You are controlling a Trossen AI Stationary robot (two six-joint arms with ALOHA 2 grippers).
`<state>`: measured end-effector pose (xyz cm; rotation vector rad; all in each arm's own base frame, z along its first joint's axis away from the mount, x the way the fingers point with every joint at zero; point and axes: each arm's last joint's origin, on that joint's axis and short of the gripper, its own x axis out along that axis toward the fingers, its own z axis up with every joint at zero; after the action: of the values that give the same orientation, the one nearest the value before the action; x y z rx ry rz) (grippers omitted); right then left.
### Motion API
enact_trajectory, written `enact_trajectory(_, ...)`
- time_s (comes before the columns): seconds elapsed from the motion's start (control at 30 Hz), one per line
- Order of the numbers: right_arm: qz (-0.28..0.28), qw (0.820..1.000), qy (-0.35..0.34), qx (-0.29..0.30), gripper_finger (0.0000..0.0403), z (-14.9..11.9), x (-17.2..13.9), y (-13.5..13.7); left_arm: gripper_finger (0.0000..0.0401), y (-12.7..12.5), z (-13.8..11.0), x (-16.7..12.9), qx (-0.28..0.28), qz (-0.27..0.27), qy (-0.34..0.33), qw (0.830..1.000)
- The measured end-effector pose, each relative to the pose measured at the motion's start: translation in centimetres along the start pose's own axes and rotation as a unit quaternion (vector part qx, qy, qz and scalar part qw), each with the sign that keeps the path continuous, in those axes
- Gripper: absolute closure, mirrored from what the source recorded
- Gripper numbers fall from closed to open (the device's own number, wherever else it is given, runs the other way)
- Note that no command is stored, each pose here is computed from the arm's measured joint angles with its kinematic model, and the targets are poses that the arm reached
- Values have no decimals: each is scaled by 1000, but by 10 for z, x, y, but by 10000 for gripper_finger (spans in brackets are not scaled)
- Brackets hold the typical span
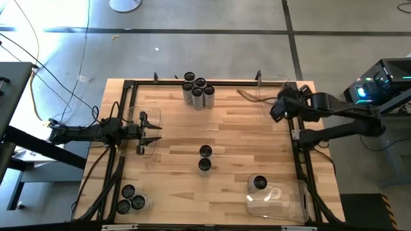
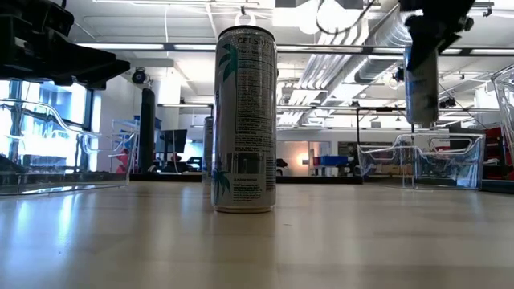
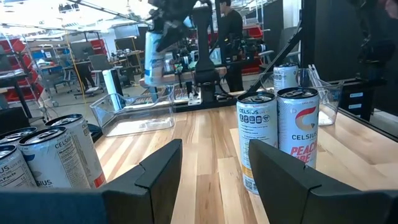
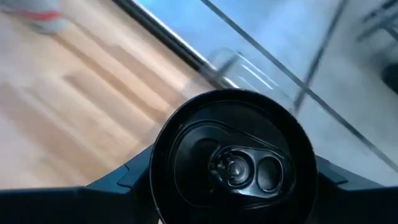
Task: Sort soda cans
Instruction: Put the white-blue soda can into the top transparent bin
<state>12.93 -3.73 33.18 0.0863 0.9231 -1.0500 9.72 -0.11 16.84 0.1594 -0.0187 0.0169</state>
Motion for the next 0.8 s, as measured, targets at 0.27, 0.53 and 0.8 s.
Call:
enact_trajectory(0.27, 55, 998, 40, 17, 164, -8, 51, -7, 222, 0, 0, 0, 0, 0, 0, 1000)
enact_trajectory(0.53, 98, 993, 51, 45, 164, -9, 88, -18, 222, 0, 0, 0, 0, 0, 0, 1000)
enact_trajectory(0.8, 64, 993, 47, 88, 164, -6, 104, -39, 222, 0, 0, 0, 0, 0, 0, 1000)
